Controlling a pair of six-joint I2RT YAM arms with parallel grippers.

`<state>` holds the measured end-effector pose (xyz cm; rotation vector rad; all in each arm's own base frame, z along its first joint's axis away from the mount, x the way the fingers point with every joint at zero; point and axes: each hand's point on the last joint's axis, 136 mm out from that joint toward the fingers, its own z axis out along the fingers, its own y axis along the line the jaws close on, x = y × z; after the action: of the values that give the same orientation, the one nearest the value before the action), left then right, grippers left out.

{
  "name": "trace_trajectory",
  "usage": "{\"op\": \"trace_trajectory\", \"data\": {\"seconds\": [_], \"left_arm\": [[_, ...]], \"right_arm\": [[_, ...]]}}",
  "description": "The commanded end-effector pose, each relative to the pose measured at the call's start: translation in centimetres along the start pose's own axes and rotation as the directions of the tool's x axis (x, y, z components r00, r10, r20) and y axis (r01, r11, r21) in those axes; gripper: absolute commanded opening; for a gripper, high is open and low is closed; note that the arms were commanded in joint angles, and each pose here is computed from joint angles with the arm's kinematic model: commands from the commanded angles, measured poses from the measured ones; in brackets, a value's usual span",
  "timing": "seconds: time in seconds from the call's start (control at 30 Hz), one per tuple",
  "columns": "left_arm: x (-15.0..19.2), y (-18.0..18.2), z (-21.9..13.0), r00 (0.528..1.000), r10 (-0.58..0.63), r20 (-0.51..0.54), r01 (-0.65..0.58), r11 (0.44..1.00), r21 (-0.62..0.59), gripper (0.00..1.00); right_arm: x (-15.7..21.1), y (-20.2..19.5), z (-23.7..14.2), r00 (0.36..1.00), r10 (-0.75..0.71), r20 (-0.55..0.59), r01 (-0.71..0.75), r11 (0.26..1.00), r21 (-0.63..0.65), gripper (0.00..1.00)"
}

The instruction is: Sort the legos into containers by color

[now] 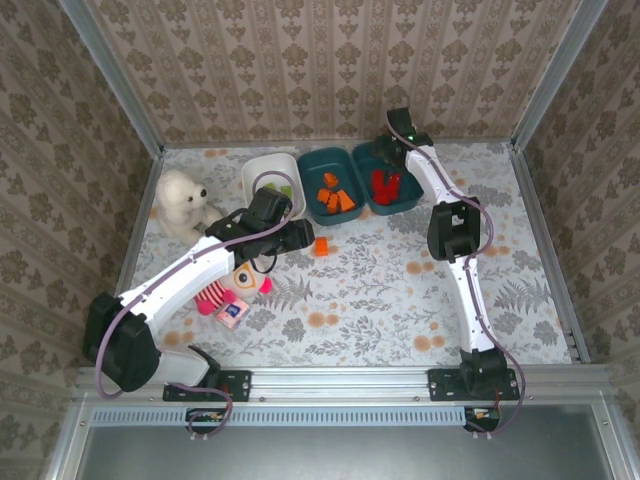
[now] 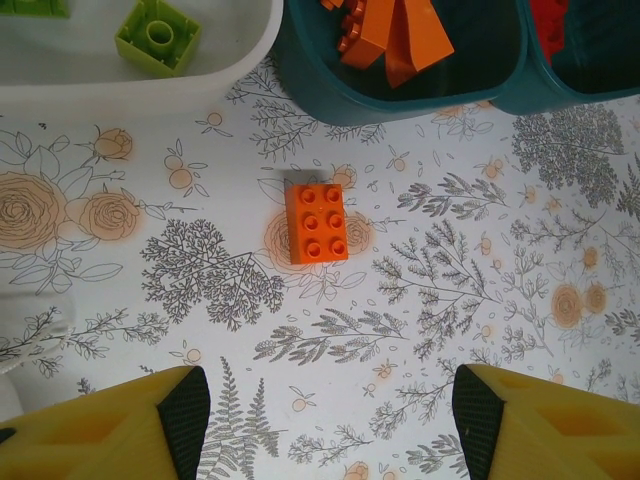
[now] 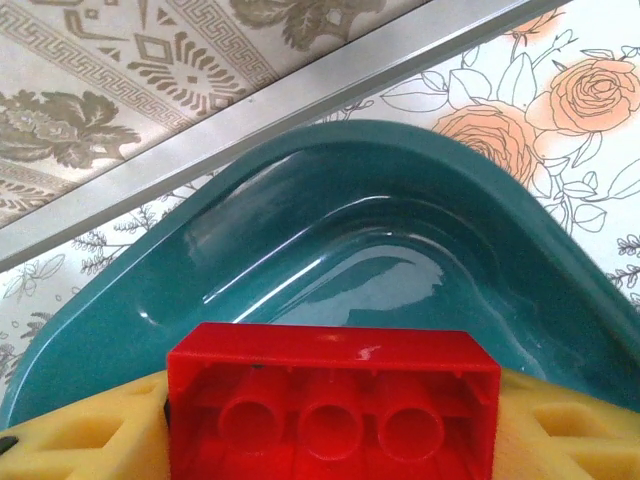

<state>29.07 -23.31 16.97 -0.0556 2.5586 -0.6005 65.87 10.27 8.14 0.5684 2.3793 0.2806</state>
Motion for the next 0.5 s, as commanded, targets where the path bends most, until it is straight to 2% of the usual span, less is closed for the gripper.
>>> {"op": "trace_trajectory", "data": {"seconds": [0.0, 0.17, 0.33, 0.47], "left_arm": [[-0.4, 0.2, 0.1, 1.000, -0.011, 0.006, 0.011, 1.000, -0.023, 0.68], [-0.9, -0.1, 0.3, 1.000, -0.014, 0.013, 0.014, 1.000, -0.020, 0.68], [-1.1, -0.4, 0.7, 1.000, -0.016, 0.009, 0.016, 1.000, -0.012, 0.68], [-1.1, -0.5, 0.8, 1.000, -0.018, 0.005, 0.018, 1.000, -0.008, 0.68]], "right_arm": [[0.0, -0.6, -0.4, 0.997, 0.068, -0.046, -0.068, 0.998, -0.004, 0.54], [1.4, -2.6, -0.7, 0.991, 0.069, -0.112, -0.062, 0.996, 0.068, 0.55], [2.4, -3.6, -0.2, 0.986, 0.065, -0.155, -0.053, 0.996, 0.078, 0.56], [2.3, -3.1, 0.0, 0.986, 0.064, -0.151, -0.056, 0.997, 0.056, 0.63]]}}
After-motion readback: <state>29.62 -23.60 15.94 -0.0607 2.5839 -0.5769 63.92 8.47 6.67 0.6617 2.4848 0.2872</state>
